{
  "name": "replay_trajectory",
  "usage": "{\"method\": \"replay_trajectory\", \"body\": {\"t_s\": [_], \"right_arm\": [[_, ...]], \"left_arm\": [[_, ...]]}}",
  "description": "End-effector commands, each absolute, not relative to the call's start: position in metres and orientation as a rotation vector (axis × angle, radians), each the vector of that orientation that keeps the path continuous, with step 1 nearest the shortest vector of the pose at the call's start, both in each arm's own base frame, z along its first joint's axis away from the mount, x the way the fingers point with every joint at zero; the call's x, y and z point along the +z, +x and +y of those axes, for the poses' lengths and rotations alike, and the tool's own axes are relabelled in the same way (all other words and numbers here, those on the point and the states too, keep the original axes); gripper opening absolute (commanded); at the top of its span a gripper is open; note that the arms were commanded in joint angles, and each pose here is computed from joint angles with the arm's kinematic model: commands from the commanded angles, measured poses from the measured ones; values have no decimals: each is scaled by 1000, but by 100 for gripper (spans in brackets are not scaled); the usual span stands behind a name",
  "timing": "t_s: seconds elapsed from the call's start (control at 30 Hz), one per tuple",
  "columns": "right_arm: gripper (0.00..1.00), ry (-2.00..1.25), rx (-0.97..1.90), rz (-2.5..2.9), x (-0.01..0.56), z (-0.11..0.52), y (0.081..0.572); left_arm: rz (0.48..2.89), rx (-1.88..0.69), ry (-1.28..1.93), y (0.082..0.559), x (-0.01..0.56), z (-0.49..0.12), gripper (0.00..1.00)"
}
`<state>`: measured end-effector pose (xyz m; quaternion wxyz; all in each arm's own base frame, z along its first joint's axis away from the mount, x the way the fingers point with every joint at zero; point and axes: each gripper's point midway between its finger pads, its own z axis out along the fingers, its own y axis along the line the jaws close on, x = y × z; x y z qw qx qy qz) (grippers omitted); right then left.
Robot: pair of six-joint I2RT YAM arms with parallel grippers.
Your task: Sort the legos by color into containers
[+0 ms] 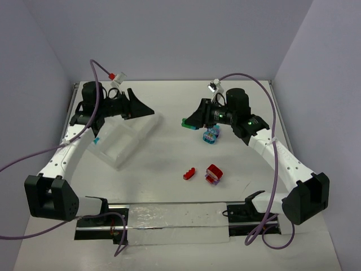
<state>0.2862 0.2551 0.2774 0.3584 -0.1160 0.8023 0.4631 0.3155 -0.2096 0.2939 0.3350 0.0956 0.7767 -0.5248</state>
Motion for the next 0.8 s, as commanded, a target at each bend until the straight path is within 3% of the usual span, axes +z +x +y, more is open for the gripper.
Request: {"method": "replay_trajectory", "body": {"t_s": [0.0, 0.23, 0.77], "right_arm": [[0, -421, 1363, 1872, 331, 269, 271], [0, -417, 1498, 1832, 347, 279, 266], [0, -482, 1627, 1770, 361, 284, 250]], "left_arm": [[1822, -1596, 406, 296, 337, -235, 85], [1785, -1675, 493, 283, 341, -263, 96], [1711, -1818, 725, 252, 348, -296, 96]]}}
